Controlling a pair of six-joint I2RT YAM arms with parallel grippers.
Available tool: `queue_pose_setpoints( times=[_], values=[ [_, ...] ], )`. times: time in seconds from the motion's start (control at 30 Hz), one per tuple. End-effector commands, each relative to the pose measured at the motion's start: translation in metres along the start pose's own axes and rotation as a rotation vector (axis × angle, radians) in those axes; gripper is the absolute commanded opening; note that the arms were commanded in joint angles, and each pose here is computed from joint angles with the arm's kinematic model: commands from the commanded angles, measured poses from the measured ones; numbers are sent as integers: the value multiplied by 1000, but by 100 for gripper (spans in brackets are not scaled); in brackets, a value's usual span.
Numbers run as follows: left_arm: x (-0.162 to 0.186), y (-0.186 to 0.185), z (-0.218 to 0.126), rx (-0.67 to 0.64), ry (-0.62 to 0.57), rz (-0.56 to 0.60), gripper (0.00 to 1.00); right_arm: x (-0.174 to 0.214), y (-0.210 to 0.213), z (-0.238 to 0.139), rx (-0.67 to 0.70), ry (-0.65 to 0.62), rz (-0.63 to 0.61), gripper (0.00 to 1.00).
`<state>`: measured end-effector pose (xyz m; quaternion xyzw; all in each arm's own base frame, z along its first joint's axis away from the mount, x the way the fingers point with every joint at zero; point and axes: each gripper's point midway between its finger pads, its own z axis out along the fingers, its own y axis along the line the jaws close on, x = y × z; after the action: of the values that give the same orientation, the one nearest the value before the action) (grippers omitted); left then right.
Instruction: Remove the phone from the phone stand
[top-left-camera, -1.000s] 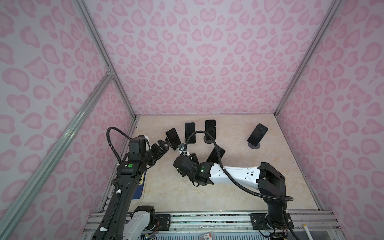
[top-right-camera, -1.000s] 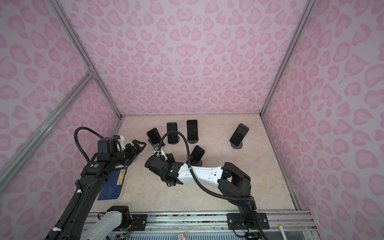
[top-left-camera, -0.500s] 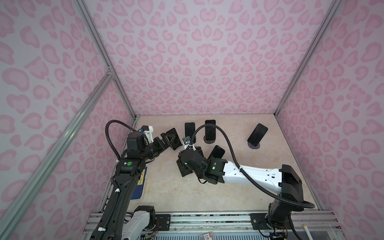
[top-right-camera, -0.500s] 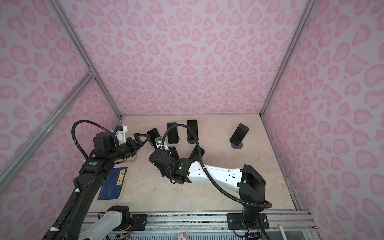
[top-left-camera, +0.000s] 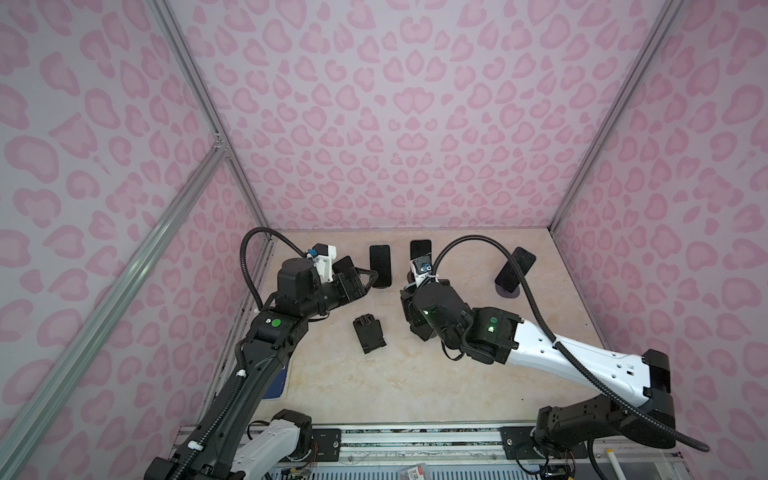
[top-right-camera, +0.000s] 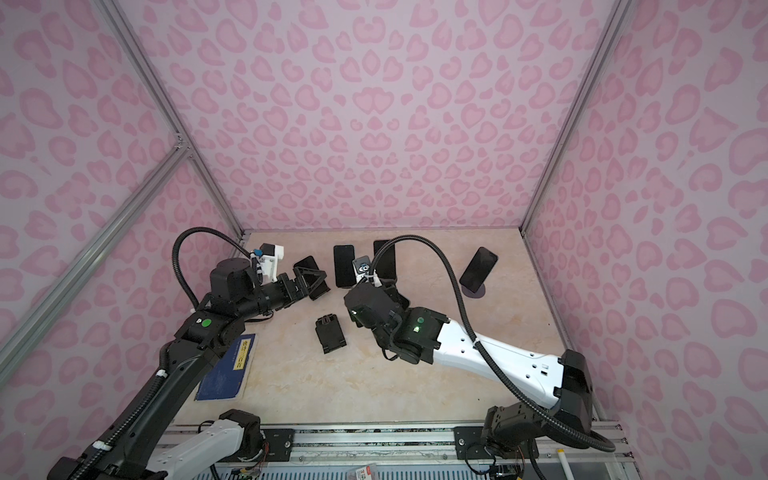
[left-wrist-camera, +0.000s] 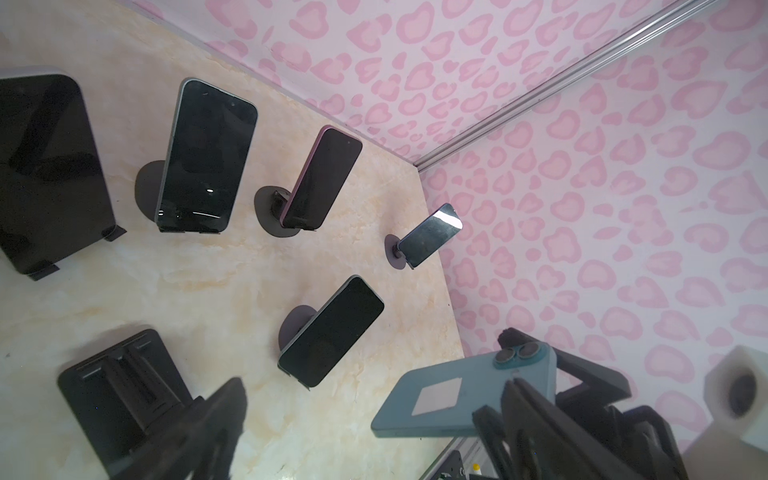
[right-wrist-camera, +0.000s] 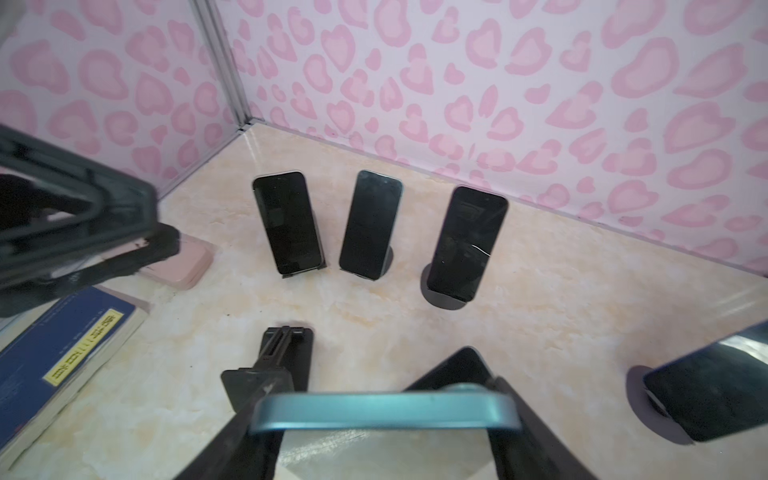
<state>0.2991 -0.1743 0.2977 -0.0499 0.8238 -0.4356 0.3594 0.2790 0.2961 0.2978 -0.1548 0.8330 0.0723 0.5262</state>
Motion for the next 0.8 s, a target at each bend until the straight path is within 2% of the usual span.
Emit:
queue_pose_setpoints(
  times=[0.0,0.13,0.27,0.53,0.77],
  values=[
    [-13,-12,6,30,-35,39,99,13,-45,-1,93,44,-26,70],
    [-9,-20,20,46,-1,42,98,30,-100,6,154,100,29,70],
    [-5,-26,32,54,26,48,97,52,-135,18,189,184,73,69],
    [1,-25,45,51,56,47,97,88,-168,35,232,309,135,69],
    [7,-18,52,43,78,41,97,110,-178,53,240,390,171,68]
  ],
)
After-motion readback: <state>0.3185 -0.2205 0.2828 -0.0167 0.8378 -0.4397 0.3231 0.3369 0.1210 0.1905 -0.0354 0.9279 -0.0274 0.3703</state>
